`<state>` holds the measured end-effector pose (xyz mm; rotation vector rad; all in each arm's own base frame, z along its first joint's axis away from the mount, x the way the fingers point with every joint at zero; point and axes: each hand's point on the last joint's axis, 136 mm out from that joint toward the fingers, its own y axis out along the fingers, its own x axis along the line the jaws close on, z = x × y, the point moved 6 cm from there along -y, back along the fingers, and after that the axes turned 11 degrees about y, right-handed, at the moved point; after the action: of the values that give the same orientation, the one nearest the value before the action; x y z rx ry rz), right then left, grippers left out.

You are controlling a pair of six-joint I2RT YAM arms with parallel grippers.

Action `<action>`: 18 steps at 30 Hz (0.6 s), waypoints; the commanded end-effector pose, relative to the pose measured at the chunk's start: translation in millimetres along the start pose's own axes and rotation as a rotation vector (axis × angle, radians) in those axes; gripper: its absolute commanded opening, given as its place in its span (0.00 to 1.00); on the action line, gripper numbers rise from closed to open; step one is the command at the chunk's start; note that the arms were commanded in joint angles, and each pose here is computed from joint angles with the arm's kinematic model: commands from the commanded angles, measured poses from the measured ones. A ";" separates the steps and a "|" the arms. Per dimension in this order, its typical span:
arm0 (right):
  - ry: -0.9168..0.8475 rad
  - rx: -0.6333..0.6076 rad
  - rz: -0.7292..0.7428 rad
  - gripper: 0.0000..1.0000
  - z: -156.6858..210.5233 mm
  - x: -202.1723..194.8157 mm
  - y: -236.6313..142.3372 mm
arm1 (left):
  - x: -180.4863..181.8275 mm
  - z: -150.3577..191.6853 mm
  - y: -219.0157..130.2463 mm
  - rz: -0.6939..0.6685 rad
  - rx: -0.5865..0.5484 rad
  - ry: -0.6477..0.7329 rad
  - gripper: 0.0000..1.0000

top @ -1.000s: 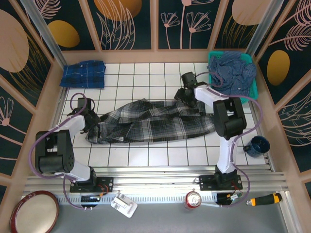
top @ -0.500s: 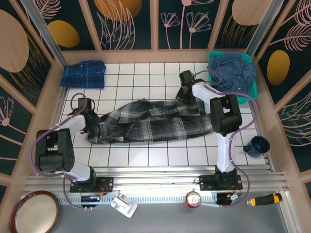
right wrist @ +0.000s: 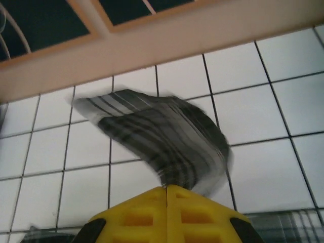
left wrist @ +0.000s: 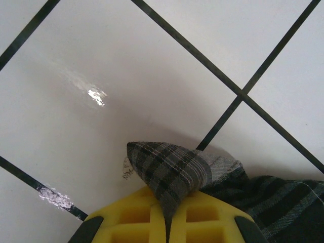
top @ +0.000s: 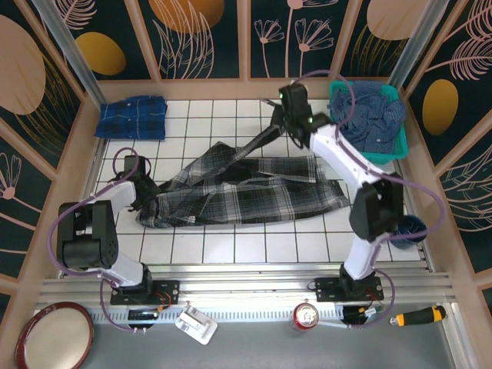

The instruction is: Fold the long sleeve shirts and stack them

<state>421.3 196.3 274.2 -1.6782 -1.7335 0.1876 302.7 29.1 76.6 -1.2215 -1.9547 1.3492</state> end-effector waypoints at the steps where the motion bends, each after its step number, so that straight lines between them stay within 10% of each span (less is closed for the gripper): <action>1: -0.095 -0.148 0.009 0.00 46.5 -36.6 1.9 | 2.2 0.8 5.2 -0.002 0.009 0.013 0.05; 4: 0.048 -0.059 0.010 0.02 102.0 -85.2 -14.5 | 3.9 1.2 5.6 -0.016 0.013 0.020 0.04; 8: 0.234 0.068 0.144 0.38 153.6 -143.7 -53.1 | 5.3 -0.3 5.5 -0.026 0.016 0.020 0.04; 18: 0.278 0.102 -0.023 0.76 120.1 -142.4 -85.1 | 6.3 -3.4 6.5 -0.039 0.014 0.012 0.05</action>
<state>259.7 82.4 175.8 -1.6319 -1.4459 -0.0126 303.5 30.9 73.2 -1.2155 -1.9445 1.3482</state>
